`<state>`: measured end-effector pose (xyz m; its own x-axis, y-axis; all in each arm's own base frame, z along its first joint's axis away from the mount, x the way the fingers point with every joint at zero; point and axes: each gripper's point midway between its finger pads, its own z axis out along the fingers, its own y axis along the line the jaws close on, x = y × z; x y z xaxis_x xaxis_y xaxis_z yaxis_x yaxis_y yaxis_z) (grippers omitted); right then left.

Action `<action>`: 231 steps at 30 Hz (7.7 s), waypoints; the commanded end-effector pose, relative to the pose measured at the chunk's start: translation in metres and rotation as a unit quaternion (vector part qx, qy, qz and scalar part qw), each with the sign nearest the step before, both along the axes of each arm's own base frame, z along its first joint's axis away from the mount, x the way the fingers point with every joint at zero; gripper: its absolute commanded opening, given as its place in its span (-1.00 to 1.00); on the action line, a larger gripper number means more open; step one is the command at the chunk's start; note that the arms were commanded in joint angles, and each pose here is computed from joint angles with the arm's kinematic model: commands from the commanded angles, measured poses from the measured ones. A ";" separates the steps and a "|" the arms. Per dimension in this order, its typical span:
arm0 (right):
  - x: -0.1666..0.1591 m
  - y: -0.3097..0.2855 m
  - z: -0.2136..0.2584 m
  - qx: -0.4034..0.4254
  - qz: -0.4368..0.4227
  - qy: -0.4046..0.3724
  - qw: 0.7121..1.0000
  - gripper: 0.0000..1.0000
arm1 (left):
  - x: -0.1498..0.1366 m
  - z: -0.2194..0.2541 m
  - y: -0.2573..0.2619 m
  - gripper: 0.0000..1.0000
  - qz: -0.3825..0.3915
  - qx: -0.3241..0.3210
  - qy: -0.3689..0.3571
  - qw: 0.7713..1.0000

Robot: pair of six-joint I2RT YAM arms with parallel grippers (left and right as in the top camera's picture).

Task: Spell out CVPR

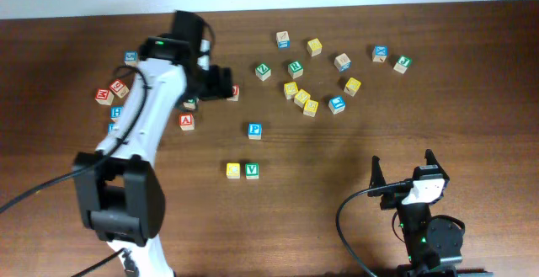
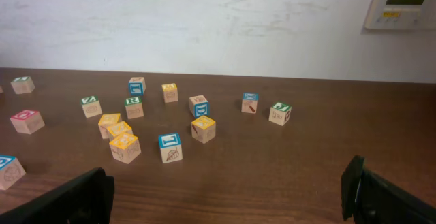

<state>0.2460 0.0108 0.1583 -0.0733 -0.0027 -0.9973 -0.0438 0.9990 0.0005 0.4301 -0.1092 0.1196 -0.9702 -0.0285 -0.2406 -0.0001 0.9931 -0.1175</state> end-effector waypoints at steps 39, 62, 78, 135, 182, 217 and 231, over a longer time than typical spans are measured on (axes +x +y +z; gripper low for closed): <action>0.000 -0.003 -0.003 0.003 -0.008 0.003 1.000 0.97 | -0.042 -0.101 -0.089 0.06 -0.077 0.102 0.115 0.985; 0.000 -0.003 -0.003 0.003 -0.007 0.003 1.000 0.97 | -0.043 -0.107 -0.089 -0.04 -0.077 0.103 0.118 0.985; 0.000 -0.003 -0.003 0.003 -0.008 0.003 1.000 0.97 | -0.045 -0.112 -0.089 -0.16 -0.078 0.105 0.124 0.984; 0.000 -0.003 -0.003 0.003 -0.008 0.003 1.000 0.97 | -0.125 -0.091 -0.120 -0.45 -0.028 0.113 0.165 0.979; 0.000 -0.003 -0.003 0.003 -0.008 0.003 1.000 0.97 | -0.142 -0.097 -0.122 -0.44 -0.016 0.097 0.205 0.974; 0.000 -0.003 -0.003 0.003 -0.008 0.003 1.000 0.97 | -0.026 0.008 -0.059 -0.02 0.068 0.054 0.075 0.993; 0.000 -0.003 -0.003 0.003 -0.008 0.003 1.000 0.97 | 0.038 0.013 0.088 0.98 0.233 0.084 0.003 0.969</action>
<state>0.2460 0.0108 0.1583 -0.0733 -0.0023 -0.9973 -0.0438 0.9990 0.0009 0.4618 -0.0289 0.1157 -0.8811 -0.4187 -0.2198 -0.4412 0.8951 0.0636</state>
